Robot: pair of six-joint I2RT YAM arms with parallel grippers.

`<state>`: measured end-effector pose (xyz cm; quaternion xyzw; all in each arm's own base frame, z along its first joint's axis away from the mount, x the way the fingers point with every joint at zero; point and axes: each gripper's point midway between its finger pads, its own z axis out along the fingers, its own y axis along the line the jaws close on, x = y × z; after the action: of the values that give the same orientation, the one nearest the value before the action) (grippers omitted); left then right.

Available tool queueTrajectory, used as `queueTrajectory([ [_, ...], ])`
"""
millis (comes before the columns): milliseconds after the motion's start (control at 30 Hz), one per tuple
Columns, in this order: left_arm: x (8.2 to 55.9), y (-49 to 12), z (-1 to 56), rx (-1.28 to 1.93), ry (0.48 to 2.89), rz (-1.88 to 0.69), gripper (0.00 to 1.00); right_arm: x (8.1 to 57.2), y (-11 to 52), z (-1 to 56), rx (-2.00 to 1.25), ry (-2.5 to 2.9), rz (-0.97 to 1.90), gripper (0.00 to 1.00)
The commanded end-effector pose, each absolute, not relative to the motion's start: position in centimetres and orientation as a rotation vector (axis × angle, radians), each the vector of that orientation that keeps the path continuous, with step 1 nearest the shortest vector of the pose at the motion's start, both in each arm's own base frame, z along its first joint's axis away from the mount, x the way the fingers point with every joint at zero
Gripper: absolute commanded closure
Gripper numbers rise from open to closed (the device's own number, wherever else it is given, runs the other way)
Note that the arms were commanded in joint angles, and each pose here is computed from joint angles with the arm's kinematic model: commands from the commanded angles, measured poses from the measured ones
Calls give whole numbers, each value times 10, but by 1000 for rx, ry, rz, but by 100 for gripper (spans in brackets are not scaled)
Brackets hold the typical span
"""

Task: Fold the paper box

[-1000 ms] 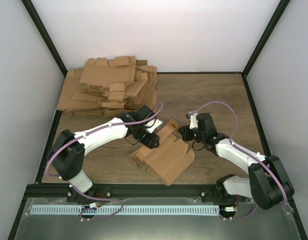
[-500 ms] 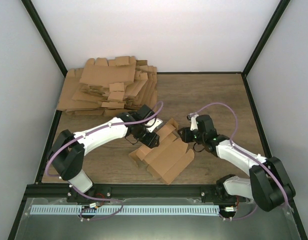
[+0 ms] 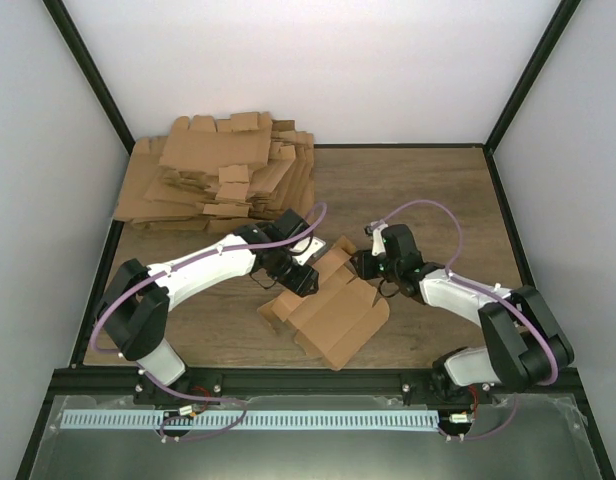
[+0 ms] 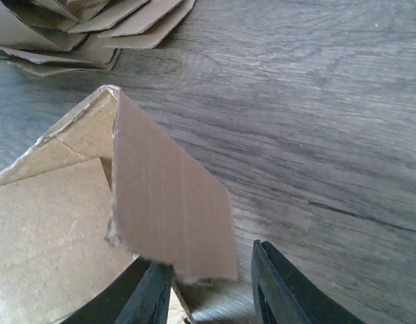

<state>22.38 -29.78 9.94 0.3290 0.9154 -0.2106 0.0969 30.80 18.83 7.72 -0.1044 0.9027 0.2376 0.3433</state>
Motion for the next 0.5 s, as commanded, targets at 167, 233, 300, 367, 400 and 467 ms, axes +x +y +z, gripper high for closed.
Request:
queueTrajectory([
  [167, 226, -305, 102, 1001, 2692, -656, 44, 332, 207, 98, -320, 2192, 623, 66],
  [233, 226, -304, 101, 1003, 2694, -650, 44, 333, 208, 99, -327, 2184, 613, 67],
  [300, 227, -304, 101, 1001, 2695, -647, 44, 332, 209, 101, -338, 2172, 609, 74],
  [367, 227, -304, 101, 1001, 2695, -644, 44, 331, 210, 100, -349, 2171, 604, 96],
  [400, 228, -304, 101, 1000, 2694, -641, 45, 330, 211, 100, -348, 2171, 603, 99],
  [467, 231, -303, 101, 984, 2693, -623, 45, 328, 210, 99, -346, 2183, 598, 99],
])
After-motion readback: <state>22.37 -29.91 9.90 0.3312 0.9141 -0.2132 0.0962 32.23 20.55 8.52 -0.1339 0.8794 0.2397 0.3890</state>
